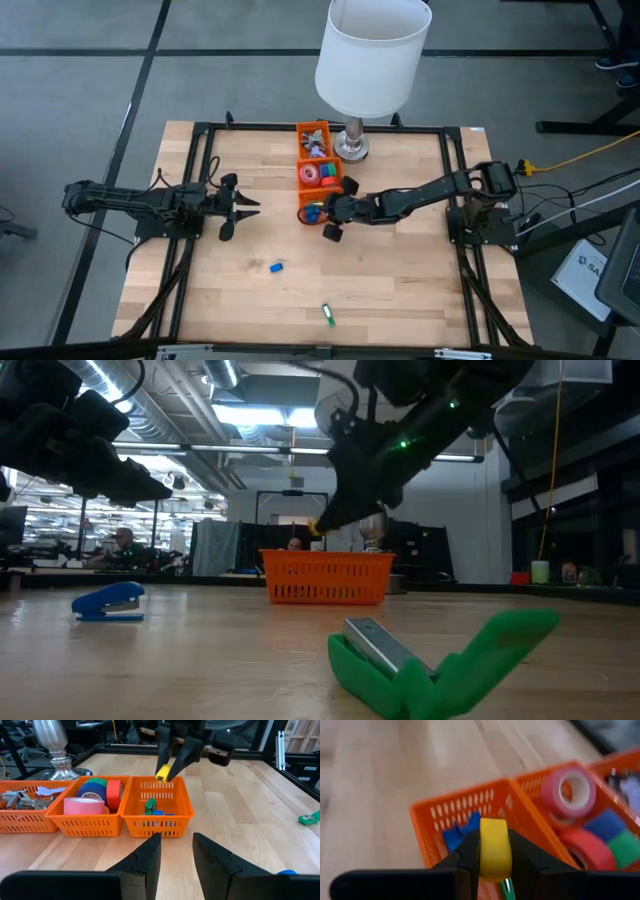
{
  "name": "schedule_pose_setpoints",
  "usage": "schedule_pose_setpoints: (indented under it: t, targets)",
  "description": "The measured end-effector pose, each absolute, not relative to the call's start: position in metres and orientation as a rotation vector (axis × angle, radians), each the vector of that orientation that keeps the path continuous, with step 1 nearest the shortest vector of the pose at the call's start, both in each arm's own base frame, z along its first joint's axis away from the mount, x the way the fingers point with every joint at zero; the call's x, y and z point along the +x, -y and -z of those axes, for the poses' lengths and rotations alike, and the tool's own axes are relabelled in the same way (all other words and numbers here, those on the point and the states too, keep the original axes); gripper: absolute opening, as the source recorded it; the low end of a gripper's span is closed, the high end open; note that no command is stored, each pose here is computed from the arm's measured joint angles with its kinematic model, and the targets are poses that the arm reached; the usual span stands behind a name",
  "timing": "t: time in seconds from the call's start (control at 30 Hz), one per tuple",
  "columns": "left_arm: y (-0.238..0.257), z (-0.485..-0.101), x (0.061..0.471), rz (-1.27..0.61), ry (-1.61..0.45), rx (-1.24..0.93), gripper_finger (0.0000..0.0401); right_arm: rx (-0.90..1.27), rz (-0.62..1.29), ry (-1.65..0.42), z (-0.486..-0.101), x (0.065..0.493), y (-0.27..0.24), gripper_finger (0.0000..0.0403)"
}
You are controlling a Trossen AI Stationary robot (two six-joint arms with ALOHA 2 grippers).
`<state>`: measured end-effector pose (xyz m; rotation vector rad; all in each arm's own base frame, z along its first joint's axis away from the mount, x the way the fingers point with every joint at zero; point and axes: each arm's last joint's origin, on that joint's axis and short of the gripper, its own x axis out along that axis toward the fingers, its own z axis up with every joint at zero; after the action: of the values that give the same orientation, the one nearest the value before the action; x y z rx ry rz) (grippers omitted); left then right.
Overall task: Pick and place Stapler, Stapler remover, tape
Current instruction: Put the yellow stapler into the bottom orange basket, then put the green stapler into the bottom orange basket
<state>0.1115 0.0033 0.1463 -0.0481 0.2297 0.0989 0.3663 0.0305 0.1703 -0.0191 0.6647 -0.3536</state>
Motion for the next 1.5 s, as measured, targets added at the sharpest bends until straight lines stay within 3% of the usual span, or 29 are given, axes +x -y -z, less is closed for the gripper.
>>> schedule_pose_setpoints:
  t: [0.47, 1.0, 1.5]
  targets:
    - [-0.003, -0.146, 0.112, -0.099, -0.23, -0.048, 0.0109, 0.038, 0.256, -0.855, -0.152, 0.36, -0.008, 0.0094]
    - [-0.003, -0.146, 0.112, -0.099, -0.23, -0.048, 0.0107, 0.022, 0.244, -0.848, -0.153, 0.361, -0.007, 0.0143]
    - [-0.003, -0.146, 0.112, -0.099, -0.23, -0.048, 0.0108, -0.037, 0.176, -0.803, -0.166, 0.37, -0.02, 0.014]
